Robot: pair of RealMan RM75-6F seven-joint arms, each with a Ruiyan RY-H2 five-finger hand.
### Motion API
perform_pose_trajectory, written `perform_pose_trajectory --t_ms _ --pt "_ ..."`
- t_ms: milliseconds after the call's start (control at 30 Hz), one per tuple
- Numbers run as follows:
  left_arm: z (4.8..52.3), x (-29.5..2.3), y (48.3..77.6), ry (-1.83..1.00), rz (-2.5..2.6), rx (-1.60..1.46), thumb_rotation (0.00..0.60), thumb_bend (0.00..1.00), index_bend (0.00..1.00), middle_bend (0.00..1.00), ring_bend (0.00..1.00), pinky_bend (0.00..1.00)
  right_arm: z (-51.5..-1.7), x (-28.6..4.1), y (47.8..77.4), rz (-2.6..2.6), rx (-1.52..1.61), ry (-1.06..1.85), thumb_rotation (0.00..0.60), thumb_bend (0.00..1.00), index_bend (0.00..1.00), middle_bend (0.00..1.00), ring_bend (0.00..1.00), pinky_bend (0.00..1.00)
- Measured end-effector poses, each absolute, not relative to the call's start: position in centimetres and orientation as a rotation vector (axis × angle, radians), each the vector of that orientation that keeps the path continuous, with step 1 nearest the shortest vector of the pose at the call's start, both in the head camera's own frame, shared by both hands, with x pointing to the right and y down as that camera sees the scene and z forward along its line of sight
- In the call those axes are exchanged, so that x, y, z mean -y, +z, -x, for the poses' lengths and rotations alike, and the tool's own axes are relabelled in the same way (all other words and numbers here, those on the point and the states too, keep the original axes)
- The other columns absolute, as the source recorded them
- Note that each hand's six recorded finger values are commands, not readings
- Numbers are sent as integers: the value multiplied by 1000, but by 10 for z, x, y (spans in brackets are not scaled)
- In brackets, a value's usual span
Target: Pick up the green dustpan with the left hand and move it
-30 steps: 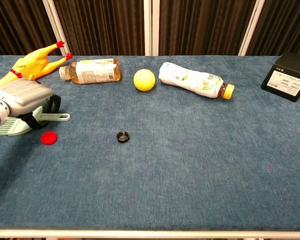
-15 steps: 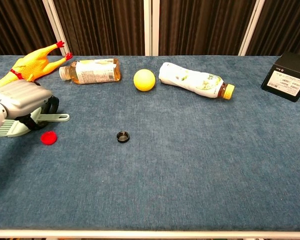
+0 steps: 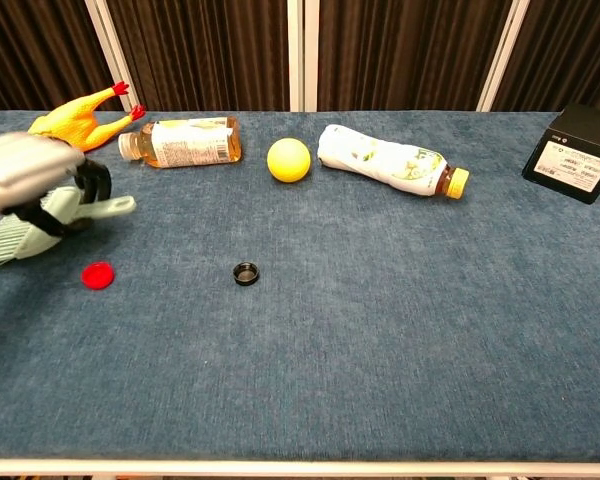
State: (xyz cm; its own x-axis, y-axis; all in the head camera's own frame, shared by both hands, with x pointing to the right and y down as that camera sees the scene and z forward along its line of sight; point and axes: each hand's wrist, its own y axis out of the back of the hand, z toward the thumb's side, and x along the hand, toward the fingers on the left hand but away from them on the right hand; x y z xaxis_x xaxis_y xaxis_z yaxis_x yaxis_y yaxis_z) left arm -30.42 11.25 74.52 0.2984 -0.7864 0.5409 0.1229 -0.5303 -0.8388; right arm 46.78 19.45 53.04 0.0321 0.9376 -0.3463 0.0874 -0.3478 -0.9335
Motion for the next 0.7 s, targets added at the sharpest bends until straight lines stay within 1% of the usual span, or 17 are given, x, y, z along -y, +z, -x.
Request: perform_pose_trajectory --t_ms 100,167,267,367,500,633,700 --pt "311 -105 731 -1299 1792 -709 600 463 528 574 379 344 -466 -194 529 1546 1076 1396 600 101 0 64 0 0" --pt "317 -100 722 -1260 1826 -770 600 463 529 575 386 365 -465 -193 528 1545 1076 1390 600 101 0 68 0 0" --pt "331 -95 704 -1197 1855 -864 600 463 529 575 386 367 -465 -192 528 1546 1075 1390 600 100 0 72 0 0" --pt "350 -97 688 -1159 1866 -953 600 463 529 575 385 367 -465 -192 529 1548 1073 1392 600 101 0 73 0 0" --pt "370 -110 675 -1159 1875 -1042 600 463 529 575 386 368 -464 -189 530 1553 1067 1388 600 101 0 73 0 0" --pt "383 -128 675 -1191 1883 -1098 600 463 529 575 386 369 -463 -185 530 1554 1058 1380 600 100 0 73 0 0" --pt "387 -140 679 -1206 1903 -1139 600 463 529 575 386 392 -463 -182 530 1554 1054 1376 600 101 0 73 0 0"
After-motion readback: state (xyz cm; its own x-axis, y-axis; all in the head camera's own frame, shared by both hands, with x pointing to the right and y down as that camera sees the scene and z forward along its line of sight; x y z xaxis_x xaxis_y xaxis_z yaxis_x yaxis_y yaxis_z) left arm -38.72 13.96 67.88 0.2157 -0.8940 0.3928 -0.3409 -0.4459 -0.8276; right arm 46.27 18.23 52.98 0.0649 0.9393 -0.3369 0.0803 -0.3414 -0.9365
